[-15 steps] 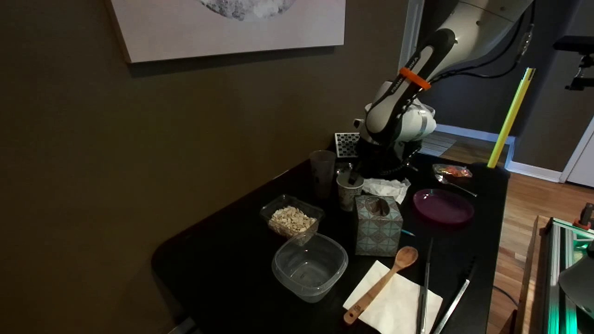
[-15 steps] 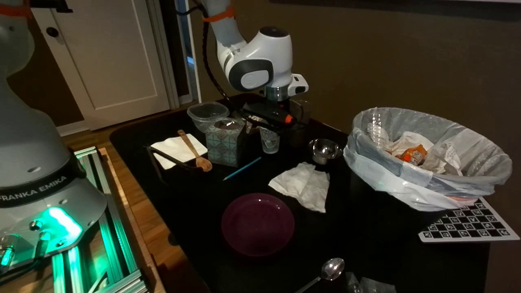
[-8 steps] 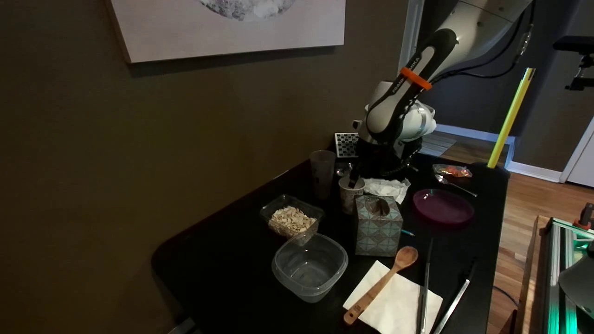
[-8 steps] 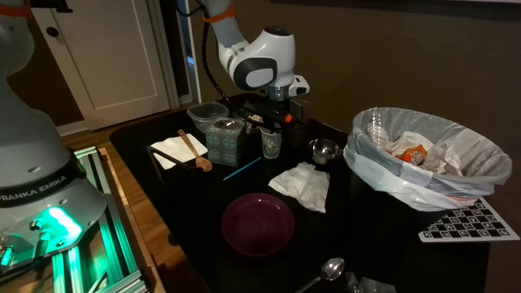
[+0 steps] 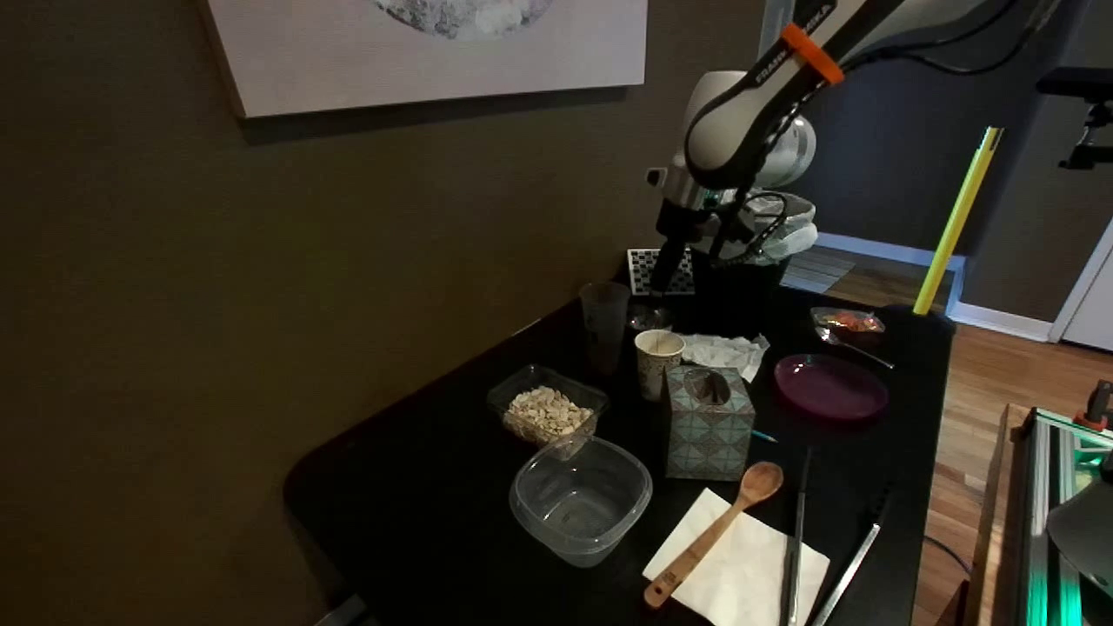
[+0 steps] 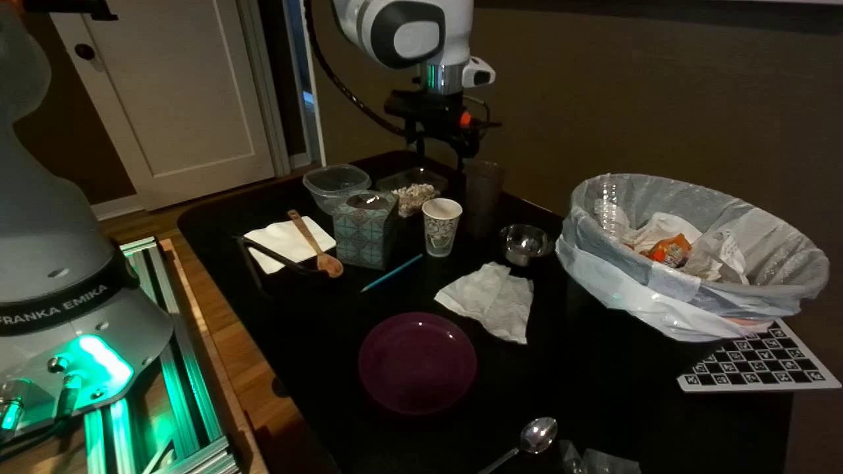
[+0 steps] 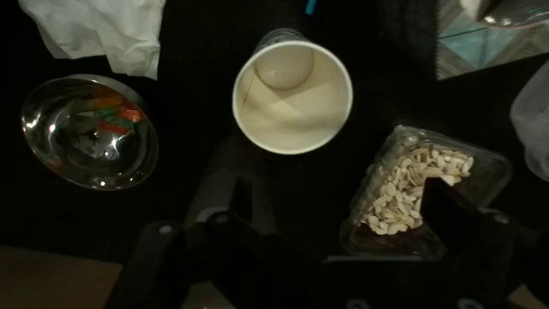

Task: Pick up the cup, then pour the water into the bigger cup

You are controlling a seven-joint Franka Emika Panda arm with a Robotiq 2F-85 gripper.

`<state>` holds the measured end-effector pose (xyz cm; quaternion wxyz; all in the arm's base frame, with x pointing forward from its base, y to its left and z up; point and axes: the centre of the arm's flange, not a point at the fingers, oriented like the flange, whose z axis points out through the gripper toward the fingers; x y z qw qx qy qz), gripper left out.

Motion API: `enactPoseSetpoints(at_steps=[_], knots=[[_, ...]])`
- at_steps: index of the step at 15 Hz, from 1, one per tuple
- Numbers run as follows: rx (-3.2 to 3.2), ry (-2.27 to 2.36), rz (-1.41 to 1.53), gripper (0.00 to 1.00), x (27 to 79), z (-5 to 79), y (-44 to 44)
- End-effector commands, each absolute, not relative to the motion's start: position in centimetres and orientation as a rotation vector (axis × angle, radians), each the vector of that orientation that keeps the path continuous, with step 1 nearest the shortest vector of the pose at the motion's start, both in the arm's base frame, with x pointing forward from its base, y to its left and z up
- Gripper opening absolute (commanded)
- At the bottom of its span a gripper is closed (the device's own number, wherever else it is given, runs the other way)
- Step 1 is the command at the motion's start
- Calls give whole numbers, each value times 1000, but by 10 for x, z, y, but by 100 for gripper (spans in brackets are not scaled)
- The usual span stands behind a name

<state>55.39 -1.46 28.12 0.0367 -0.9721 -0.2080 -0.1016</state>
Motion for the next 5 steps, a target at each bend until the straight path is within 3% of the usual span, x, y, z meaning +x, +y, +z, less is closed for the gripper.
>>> enactPoseSetpoints(at_steps=[1,5], knots=[[-2984,-655,-289,100,550,300,-10],[-2995,-670,-281,100,533,336,-7]])
